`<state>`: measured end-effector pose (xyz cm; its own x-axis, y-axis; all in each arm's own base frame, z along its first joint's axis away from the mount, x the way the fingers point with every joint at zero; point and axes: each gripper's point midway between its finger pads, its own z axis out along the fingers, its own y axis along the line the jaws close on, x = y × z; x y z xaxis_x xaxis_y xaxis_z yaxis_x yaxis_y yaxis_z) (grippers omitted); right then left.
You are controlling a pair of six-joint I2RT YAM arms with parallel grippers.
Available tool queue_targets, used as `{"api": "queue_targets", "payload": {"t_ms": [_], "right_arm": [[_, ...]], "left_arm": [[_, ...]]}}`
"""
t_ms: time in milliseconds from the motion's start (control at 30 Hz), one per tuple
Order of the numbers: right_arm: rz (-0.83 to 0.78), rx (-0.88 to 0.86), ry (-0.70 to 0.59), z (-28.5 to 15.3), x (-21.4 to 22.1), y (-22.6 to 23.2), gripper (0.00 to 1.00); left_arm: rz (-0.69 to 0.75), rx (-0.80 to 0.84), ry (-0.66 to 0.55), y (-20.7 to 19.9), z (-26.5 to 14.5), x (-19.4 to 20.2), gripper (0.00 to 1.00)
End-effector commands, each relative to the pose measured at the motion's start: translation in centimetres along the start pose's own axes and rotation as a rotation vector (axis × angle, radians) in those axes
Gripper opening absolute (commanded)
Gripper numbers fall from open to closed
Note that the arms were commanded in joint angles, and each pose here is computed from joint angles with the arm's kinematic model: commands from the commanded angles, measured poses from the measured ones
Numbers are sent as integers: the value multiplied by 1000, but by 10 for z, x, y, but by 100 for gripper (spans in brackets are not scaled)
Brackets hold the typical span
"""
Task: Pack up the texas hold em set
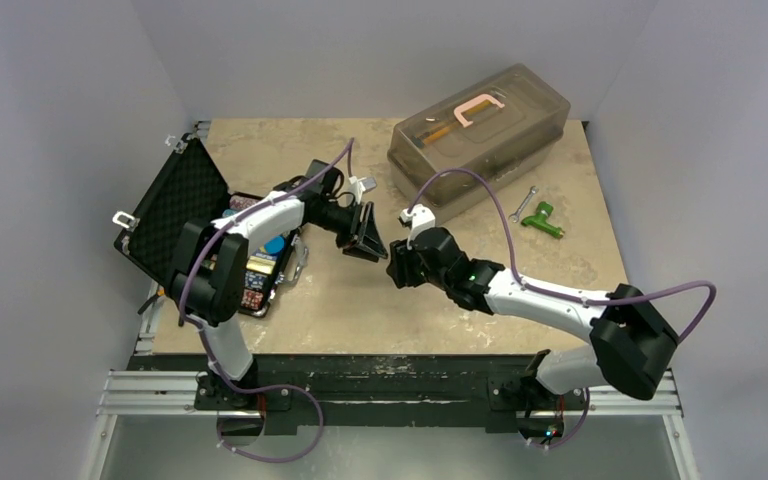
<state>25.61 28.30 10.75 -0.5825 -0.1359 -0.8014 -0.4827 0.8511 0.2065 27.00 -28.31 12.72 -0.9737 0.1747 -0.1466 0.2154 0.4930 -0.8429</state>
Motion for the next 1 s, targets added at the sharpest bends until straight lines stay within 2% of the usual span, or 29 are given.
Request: {"api": "queue_targets", "payload": {"t_ms": [0, 367, 533, 700, 800, 867, 967], "right_arm": [[-16, -78, -96, 1, -37, 23, 36], [-26, -81, -110, 4, -44, 27, 36], [-32, -81, -113, 6, -46, 28, 36], [-38, -74, -116, 7, -48, 28, 36], [-49, -67, -115, 6, -48, 28, 37], [-53, -59, -111, 6, -47, 26, 41], [-53, -32, -104, 5, -44, 21, 56]], "left_arm": [[21, 15, -12, -8, 1, -12, 42], [33, 13, 52, -8, 17, -2, 38], [39, 20, 78, -10, 22, 3, 31], [54, 29, 92, -13, 22, 6, 15], [68, 31, 93, -15, 21, 5, 2], [80, 18, 90, -14, 19, 5, 0], [109, -37, 78, -11, 13, 3, 0]]}}
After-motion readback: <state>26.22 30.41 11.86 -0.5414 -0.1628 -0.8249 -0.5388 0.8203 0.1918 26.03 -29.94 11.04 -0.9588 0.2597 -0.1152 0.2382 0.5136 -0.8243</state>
